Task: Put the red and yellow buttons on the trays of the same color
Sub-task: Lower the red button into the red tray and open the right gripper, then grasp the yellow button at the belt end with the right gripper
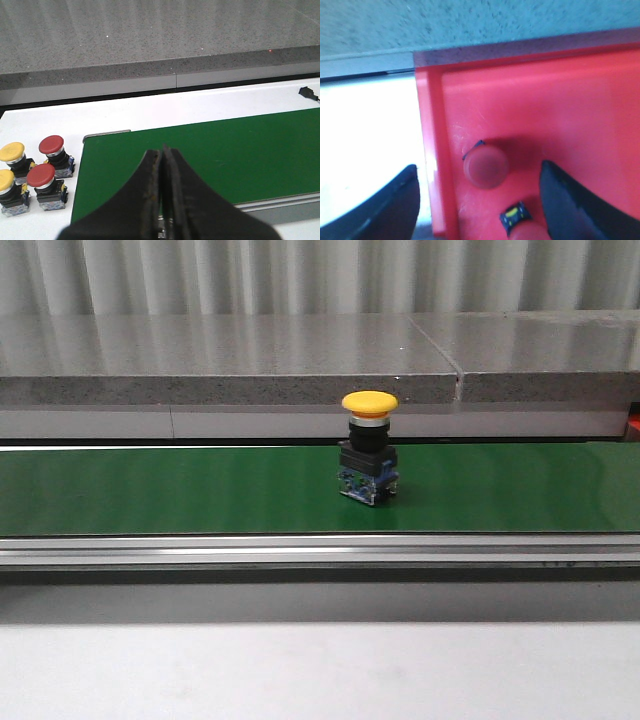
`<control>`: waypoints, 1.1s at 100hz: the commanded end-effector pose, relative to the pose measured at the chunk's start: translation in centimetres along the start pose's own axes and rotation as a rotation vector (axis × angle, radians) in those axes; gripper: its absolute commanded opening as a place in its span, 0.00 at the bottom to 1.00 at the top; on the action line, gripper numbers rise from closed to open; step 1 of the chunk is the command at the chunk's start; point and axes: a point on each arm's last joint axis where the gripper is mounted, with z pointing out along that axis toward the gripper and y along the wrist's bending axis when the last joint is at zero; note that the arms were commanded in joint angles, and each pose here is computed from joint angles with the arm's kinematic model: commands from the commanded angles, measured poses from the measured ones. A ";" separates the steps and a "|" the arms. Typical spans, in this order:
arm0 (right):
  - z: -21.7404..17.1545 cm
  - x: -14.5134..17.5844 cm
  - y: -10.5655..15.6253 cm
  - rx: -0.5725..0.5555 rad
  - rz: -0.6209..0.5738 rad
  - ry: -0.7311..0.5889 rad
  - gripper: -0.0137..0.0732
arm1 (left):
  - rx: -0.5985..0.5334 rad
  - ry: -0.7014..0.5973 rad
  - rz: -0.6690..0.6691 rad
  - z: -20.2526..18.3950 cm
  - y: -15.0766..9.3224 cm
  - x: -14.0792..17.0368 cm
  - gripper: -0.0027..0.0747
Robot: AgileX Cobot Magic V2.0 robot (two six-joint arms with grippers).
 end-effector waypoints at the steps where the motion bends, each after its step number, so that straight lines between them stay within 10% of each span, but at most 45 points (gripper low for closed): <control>1: -6.6 -1.0 0.2 0.008 -0.013 -0.130 0.74 | 0.005 -0.104 -0.007 -0.3 0.0 -1.5 0.01; 110: -9.8 16.8 15.5 -0.286 -0.562 0.158 0.74 | 0.005 -0.104 -0.007 -0.3 0.0 -1.5 0.01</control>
